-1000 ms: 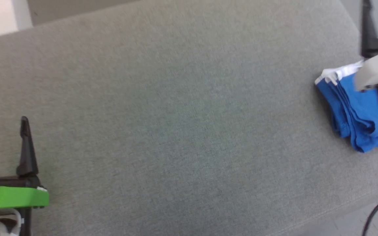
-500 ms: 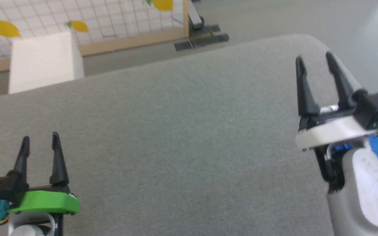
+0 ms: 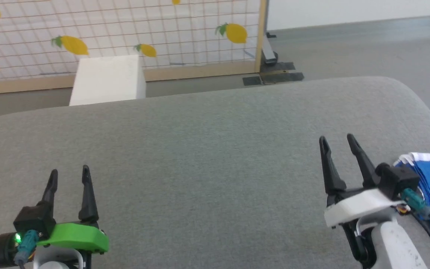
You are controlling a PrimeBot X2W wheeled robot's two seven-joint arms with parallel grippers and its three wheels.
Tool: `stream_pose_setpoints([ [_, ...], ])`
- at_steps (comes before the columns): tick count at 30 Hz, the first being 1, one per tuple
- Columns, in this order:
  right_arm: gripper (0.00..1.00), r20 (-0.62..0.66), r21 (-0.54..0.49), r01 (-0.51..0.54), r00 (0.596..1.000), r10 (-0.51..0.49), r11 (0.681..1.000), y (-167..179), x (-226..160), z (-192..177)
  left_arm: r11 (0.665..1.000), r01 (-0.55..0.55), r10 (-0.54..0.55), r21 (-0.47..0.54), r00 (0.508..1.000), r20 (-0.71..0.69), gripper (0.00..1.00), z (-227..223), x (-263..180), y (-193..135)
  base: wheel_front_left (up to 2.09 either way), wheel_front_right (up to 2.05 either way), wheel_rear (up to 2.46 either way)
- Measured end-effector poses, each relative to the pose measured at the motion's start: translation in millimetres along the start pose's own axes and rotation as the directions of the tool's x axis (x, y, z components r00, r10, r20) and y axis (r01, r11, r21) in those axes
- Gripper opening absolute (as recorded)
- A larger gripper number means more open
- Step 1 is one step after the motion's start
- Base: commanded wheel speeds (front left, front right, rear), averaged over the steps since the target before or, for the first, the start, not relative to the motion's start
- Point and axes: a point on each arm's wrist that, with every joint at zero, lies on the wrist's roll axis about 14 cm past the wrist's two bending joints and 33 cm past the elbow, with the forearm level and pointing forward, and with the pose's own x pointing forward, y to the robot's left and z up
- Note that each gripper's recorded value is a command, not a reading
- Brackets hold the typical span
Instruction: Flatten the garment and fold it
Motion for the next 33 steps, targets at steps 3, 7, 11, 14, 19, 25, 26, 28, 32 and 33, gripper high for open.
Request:
stream_pose_setpoints([
  [3,1.0,-0.016,0.007,-0.018,1.0,0.018,1.0,7.0,-3.2,-6.9,1.0,-0.02,0.02,0.009,1.0,-0.005,1.0,-1.4,-6.1,4.3,0.0,0.0,0.0],
  [7,1.0,-0.007,0.011,-0.025,1.0,0.025,1.0,10.1,-4.4,-5.7,0.999,-0.045,0.045,0.008,0.999,-0.023,1.0,-6.6,-13.2,9.4,0.0,0.0,0.0],
  [11,1.0,-0.023,0.016,-0.029,0.999,0.029,0.999,12.2,-8.5,-11.9,0.998,-0.065,0.065,-0.002,0.997,-0.039,1.0,-11.4,-19.0,13.2,0.0,0.0,0.0],
  [14,1.0,-0.042,0.021,-0.032,0.999,0.033,0.999,13.8,-11.0,-18.3,0.997,-0.075,0.075,-0.009,0.996,-0.042,1.0,-12.2,-22.3,15.6,0.0,0.0,0.0],
  [19,1.0,-0.064,0.035,-0.04,0.997,0.042,0.999,17.6,-15.2,-25.8,0.997,-0.08,0.079,-0.018,0.996,-0.045,1.0,-13.0,-26.3,17.7,0.0,0.0,0.0],
  [25,1.0,-0.094,0.038,-0.044,0.994,0.047,0.998,19.7,-21.1,-35.1,0.997,-0.074,0.073,-0.021,0.995,-0.063,1.0,-19.0,-29.5,16.1,0.0,0.0,0.0],
  [26,1.0,-0.095,0.037,-0.044,0.994,0.047,0.998,19.7,-21.6,-35.5,0.997,-0.072,0.07,-0.02,0.995,-0.065,1.0,-19.7,-29.6,15.7,0.0,0.0,0.0],
  [28,1.0,-0.101,0.036,-0.043,0.994,0.047,0.998,19.5,-23.1,-37.2,0.997,-0.07,0.069,-0.017,0.995,-0.071,1.0,-21.8,-30.1,14.9,0.0,0.0,0.0],
  [32,1.0,-0.113,0.037,-0.039,0.993,0.043,0.999,18.5,-26.6,-40.6,0.998,-0.06,0.059,-0.016,0.995,-0.078,1.0,-24.5,-30.7,12.7,0.0,0.0,0.0],
  [33,1.0,-0.113,0.037,-0.039,0.993,0.043,0.999,18.4,-26.7,-40.6,0.998,-0.059,0.057,-0.014,0.995,-0.08,1.0,-25.0,-30.9,12.3,0.0,0.0,0.0],
])
